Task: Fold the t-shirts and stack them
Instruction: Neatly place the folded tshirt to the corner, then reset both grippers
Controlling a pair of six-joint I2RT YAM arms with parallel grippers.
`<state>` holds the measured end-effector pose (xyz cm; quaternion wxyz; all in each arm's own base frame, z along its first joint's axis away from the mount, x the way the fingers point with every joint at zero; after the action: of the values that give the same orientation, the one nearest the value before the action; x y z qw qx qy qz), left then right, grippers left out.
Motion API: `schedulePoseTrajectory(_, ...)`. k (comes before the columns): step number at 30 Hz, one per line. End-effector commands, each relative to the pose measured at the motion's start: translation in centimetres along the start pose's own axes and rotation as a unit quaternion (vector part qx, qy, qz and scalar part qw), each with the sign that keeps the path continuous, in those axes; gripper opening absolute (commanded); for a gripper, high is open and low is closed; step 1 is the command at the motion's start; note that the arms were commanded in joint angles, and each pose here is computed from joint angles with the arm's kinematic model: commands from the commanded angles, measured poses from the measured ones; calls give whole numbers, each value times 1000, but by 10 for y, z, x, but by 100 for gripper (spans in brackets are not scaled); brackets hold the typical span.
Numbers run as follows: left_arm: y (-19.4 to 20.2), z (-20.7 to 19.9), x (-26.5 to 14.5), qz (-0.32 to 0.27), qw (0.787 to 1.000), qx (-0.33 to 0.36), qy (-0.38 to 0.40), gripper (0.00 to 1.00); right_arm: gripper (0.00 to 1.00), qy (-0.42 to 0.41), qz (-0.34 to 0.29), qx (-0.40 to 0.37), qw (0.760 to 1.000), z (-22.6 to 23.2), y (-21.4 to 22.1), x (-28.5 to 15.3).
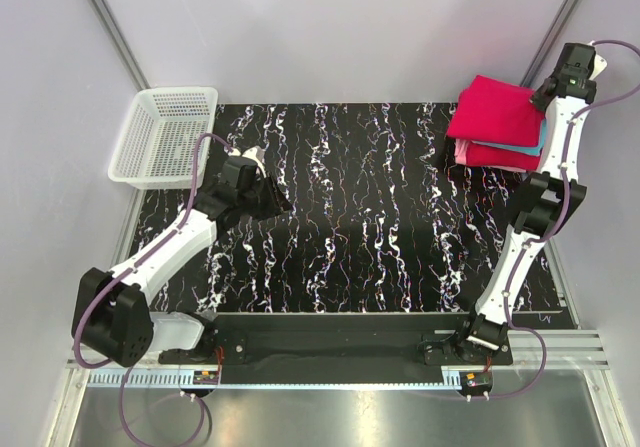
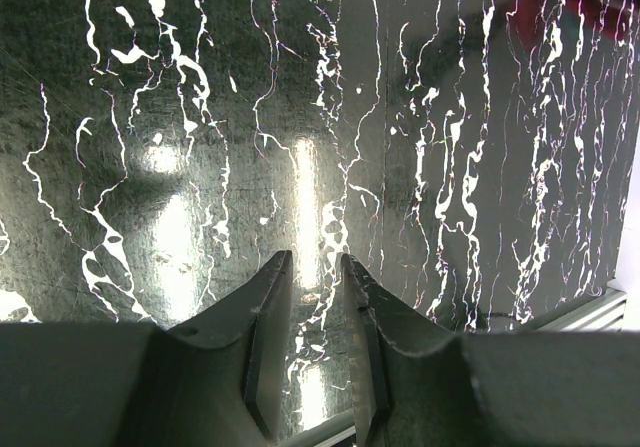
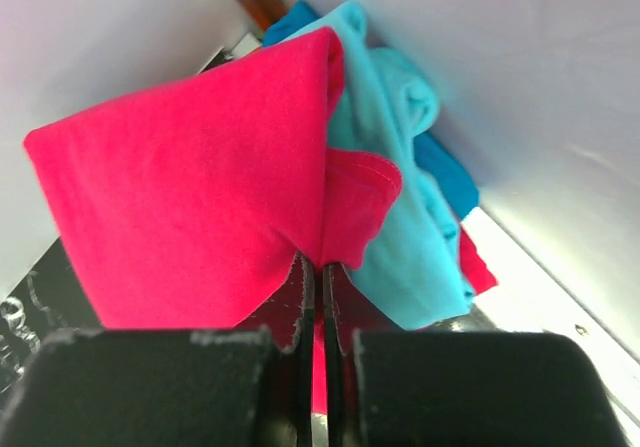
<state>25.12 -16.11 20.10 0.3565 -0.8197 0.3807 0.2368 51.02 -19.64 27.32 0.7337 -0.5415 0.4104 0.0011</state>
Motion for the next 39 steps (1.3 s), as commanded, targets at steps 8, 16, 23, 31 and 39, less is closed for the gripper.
schedulePoseTrajectory(8,-3,-3,8,5,1000,-3,10,30,0,68,-90,22,993,-51,-52,-25)
schedulePoseTrajectory(16,-4,-4,8,5,1000,-5,10,30,20,64,-52,34,996,-53,-31,-2)
schedulePoseTrajectory(23,-1,-1,7,6,1000,-4,9,30,68,49,-85,30,995,-51,-52,-33)
schedulePoseTrajectory(31,-1,1,3,-5,1000,3,11,35,76,-32,-116,27,992,-31,-73,-101)
schedulePoseTrajectory(39,-23,-5,-7,-78,996,39,-11,84,80,-198,-94,-107,970,86,1,-209)
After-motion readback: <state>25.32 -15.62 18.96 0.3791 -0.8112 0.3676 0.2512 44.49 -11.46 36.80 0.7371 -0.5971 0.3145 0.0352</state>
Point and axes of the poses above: each gripper's point midway between its finger pads, its own x axis out along the fingers, its own z axis along the line the jaws close on, y = z × x, the point moved 8 cm from there along -x, back along the fingers, and after that the axes turned 10 degrees about -x, right-handed, at the moved point
